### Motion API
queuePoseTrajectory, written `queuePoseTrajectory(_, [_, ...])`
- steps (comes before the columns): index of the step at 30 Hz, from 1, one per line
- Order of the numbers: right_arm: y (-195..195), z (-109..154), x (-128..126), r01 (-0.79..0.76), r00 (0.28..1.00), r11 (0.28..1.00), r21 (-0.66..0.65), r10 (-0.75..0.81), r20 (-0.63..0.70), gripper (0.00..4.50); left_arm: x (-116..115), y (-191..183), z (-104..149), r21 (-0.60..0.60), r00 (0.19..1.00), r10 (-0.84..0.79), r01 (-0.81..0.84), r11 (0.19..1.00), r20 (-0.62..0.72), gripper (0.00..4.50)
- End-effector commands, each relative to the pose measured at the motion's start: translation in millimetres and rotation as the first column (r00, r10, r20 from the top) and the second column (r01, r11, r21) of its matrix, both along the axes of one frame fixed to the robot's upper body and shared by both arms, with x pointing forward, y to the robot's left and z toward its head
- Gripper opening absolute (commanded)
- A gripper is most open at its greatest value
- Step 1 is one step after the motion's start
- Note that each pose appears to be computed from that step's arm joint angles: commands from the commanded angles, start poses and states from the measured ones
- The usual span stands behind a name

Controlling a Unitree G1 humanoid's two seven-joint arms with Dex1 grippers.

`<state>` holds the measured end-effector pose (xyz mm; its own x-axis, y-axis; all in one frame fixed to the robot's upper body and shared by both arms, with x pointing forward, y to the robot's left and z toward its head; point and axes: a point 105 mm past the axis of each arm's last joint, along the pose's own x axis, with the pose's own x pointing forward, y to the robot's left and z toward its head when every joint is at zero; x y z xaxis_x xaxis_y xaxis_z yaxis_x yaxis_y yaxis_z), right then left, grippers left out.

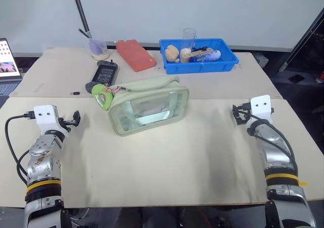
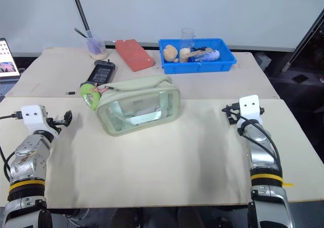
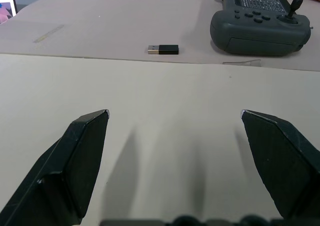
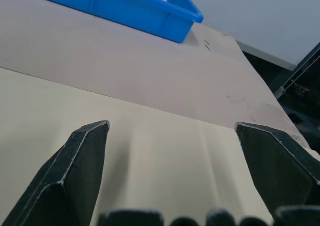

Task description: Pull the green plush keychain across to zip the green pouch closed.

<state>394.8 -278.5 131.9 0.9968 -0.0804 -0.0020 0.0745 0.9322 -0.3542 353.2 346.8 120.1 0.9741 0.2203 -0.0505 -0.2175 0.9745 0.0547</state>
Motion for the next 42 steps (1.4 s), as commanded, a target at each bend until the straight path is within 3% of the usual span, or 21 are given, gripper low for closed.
queuePoseTrajectory(1, [-7, 16, -3, 0.017, 0.999, 1.000, -0.019, -0.016, 0.052, 4.46, -1, 7, 24, 0.027, 0.998, 0.006, -0.008, 1.000, 0.062, 4.50])
queuePoseTrajectory(5, [-9, 26, 0, 0.006, 0.998, 1.000, -0.021, -0.005, 0.068, 4.46, -5, 11, 45, 0.048, 0.993, -0.018, 0.013, 0.999, 0.114, 4.50])
queuePoseTrajectory(9, [-1, 53, 5, -0.110, 0.990, 0.994, 0.013, 0.109, 0.088, 4.46, -7, 4, 108, 0.100, 0.964, -0.138, 0.118, 0.988, 0.227, 4.50])
queuePoseTrajectory(10, [8, 66, 5, -0.194, 0.977, 0.981, 0.011, 0.192, 0.092, 4.46, -7, -11, 135, 0.140, 0.942, -0.228, 0.198, 0.970, 0.248, 4.50])
queuePoseTrajectory(13, [34, 103, -2, -0.422, 0.901, 0.906, 0.020, 0.417, 0.115, 4.46, -12, -64, 188, 0.286, 0.849, -0.489, 0.426, 0.858, 0.202, 4.50])
queuePoseTrajectory(17, [76, 142, -26, -0.674, 0.735, 0.738, 0.019, 0.668, 0.112, 4.46, -24, -136, 224, 0.397, 0.678, -0.727, 0.641, 0.656, 0.107, 4.50])
queuePoseTrajectory(20, [117, 162, -57, -0.825, 0.564, 0.564, 0.033, 0.820, 0.096, 4.46, -40, -200, 214, 0.466, 0.506, -0.859, 0.780, 0.418, -0.075, 4.50])
queuePoseTrajectory(23, [147, 161, -81, -0.884, 0.467, 0.467, 0.002, 0.883, 0.047, 4.46, -44, -229, 178, 0.515, 0.437, -0.859, 0.818, 0.256, -0.266, 4.50])
queuePoseTrajectory(29, [177, 165, -103, -0.905, 0.421, 0.422, -0.055, 0.906, 0.038, 4.46, -30, -242, 140, 0.574, 0.451, -0.797, 0.802, 0.165, -0.402, 4.50])
queuePoseTrajectory(32, [178, 164, -107, -0.902, 0.426, 0.427, -0.056, 0.904, 0.032, 4.50, -25, -245, 133, 0.598, 0.455, -0.784, 0.790, 0.136, -0.422, 3.65])
queuePoseTrajectory(39, [169, 159, -110, -0.883, 0.466, 0.465, -0.071, 0.885, 0.007, 4.50, -18, -244, 124, 0.626, 0.446, -0.757, 0.777, 0.063, -0.478, 0.37])
queuePoseTrajectory(40, [168, 159, -110, -0.880, 0.471, 0.470, -0.073, 0.882, 0.007, 4.50, -17, -243, 124, 0.634, 0.452, -0.753, 0.771, 0.060, -0.479, 0.06])
queuePoseTrajectory(42, [165, 159, -110, -0.872, 0.484, 0.483, -0.079, 0.875, 0.005, 4.50, -13, -245, 130, 0.666, 0.455, -0.762, 0.745, 0.042, -0.461, 0.06])
